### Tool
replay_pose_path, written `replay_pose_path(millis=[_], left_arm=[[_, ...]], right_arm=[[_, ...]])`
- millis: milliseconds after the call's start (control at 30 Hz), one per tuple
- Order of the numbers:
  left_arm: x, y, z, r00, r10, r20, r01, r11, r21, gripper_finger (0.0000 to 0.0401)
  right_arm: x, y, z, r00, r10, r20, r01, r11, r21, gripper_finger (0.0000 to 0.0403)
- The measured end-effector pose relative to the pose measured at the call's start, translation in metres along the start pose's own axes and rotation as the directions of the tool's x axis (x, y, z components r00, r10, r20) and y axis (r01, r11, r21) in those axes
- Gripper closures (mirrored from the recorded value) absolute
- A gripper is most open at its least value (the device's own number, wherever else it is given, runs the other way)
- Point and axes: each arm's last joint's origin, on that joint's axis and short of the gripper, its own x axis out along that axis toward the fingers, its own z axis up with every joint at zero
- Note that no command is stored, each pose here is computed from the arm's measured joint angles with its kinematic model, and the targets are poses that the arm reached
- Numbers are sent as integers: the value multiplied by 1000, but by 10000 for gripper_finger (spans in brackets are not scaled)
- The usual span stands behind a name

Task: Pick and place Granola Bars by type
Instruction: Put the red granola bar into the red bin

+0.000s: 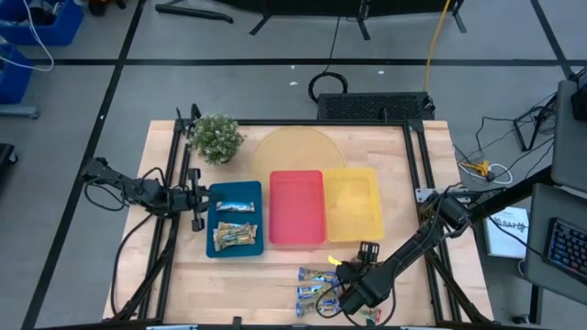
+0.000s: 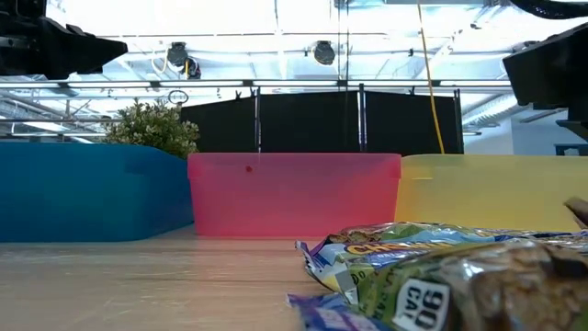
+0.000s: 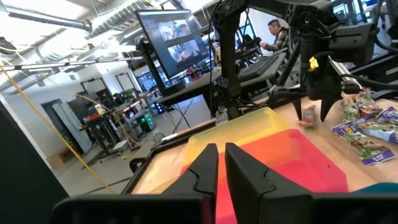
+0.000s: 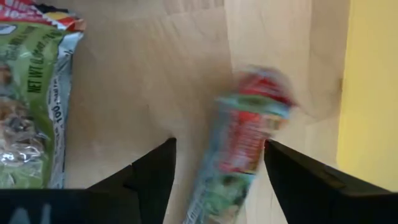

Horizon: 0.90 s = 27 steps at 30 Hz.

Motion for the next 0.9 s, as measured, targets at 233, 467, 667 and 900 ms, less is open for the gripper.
replay_pose_path(millis=[233, 467, 667, 900], left_arm=[[0, 0, 0, 1000, -1, -2, 1, 1000, 0, 355], [0, 0, 0, 1000, -3, -4, 3, 1000, -9, 355], [0, 0, -1, 1000, -4, -5, 4, 1000, -15, 354], [0, -1, -1, 1000, -7, -8, 6, 998, -55, 354]], right_arm=[[3, 1, 1, 1000, 14, 10, -14, 999, -41, 205], [0, 3, 4, 997, 64, 33, -62, 997, -38, 304], [-20, -8, 9, 986, 133, 102, -133, 991, -13, 381], [-66, -27, 18, 903, 297, 312, -296, 954, -49, 372]])
